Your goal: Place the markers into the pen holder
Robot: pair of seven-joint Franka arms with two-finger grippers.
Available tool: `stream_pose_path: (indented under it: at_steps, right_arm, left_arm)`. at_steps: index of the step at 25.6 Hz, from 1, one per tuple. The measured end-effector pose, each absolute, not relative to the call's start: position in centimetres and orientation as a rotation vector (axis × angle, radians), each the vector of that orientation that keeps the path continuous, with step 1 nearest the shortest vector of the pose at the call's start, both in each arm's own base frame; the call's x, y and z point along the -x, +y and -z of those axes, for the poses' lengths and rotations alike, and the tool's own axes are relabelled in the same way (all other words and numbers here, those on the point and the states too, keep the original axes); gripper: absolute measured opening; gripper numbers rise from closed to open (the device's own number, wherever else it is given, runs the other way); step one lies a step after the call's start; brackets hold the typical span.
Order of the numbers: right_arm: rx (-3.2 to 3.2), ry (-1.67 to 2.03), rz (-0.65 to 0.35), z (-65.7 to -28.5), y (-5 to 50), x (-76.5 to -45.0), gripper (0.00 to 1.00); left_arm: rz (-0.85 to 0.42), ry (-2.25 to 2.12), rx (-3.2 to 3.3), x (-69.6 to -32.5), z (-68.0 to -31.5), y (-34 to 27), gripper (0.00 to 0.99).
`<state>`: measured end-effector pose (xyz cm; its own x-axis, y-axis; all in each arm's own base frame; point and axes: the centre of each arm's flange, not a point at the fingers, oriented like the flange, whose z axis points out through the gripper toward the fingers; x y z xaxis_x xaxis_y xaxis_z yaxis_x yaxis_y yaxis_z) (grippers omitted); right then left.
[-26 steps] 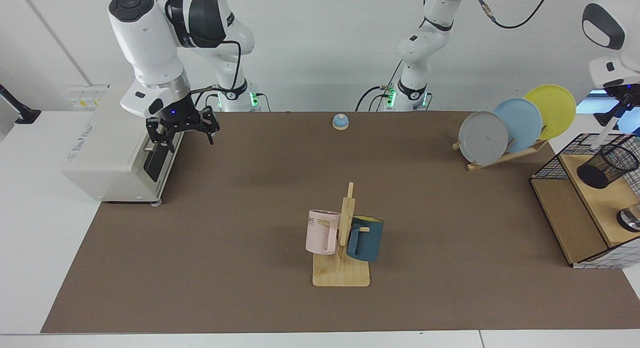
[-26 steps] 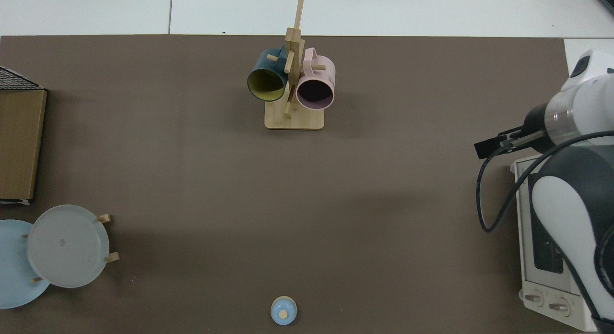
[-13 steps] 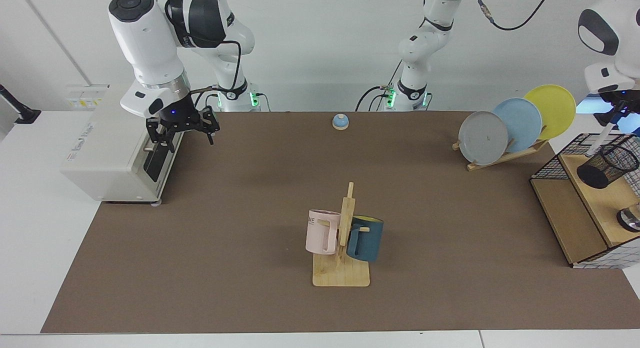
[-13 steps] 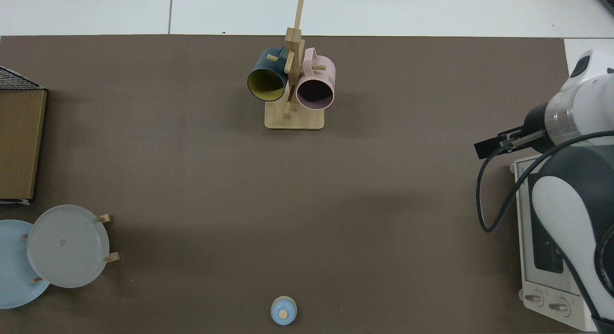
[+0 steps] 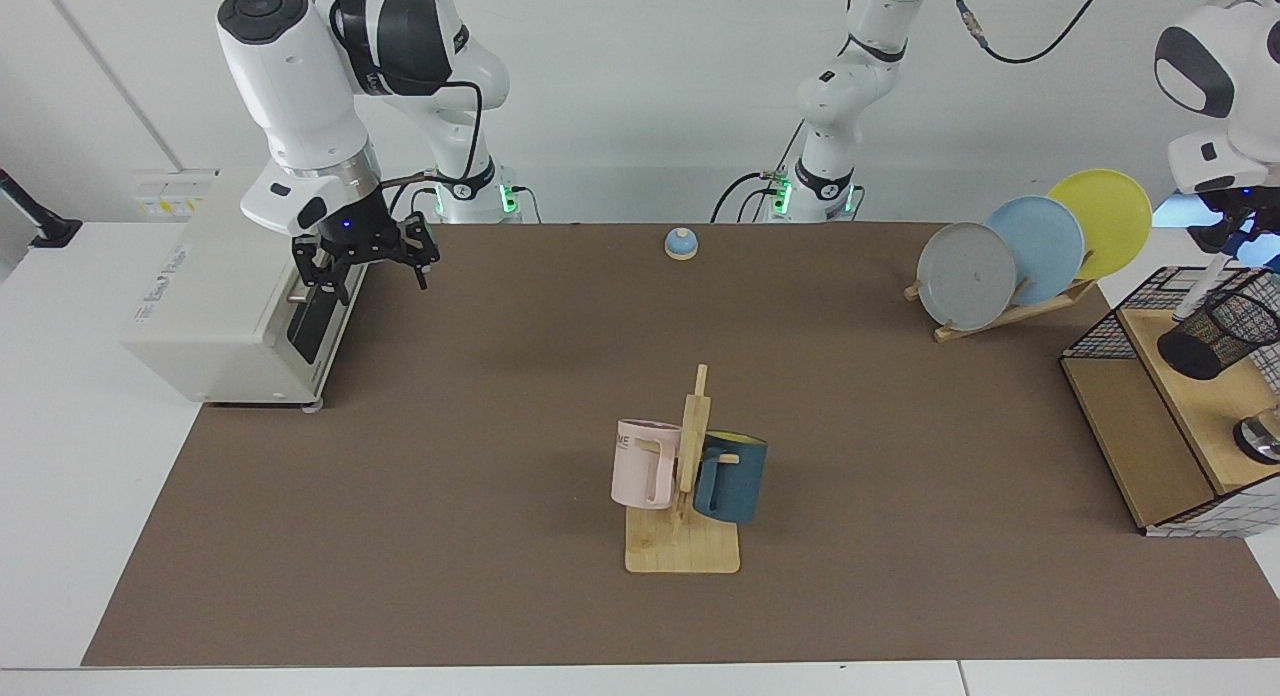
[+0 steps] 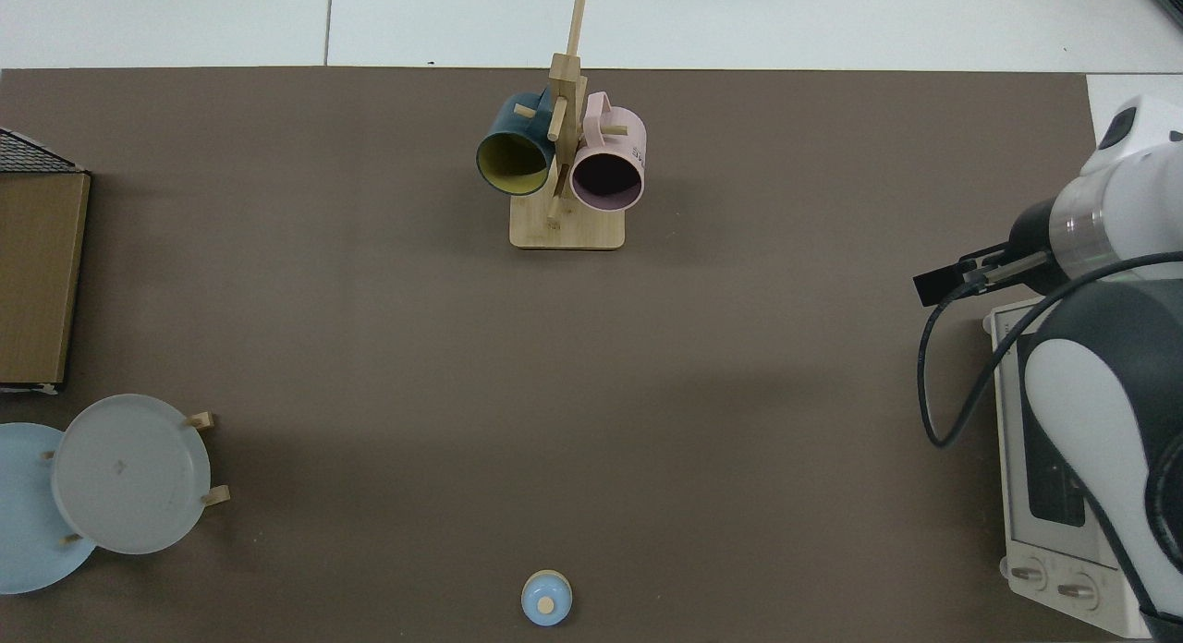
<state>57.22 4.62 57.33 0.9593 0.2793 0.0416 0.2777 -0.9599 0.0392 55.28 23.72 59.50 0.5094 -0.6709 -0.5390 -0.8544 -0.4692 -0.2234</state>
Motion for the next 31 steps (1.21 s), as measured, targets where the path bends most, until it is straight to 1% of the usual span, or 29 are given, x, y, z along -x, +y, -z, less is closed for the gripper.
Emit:
stream_pose_path:
  at_steps: [31]
  right_arm:
    - [-3.075,0.448,-0.072,-57.33,4.56,-57.23,1.0]
  left_arm:
    - [-0.506,1.236,2.283,-55.3,-60.0,23.97,0.167]
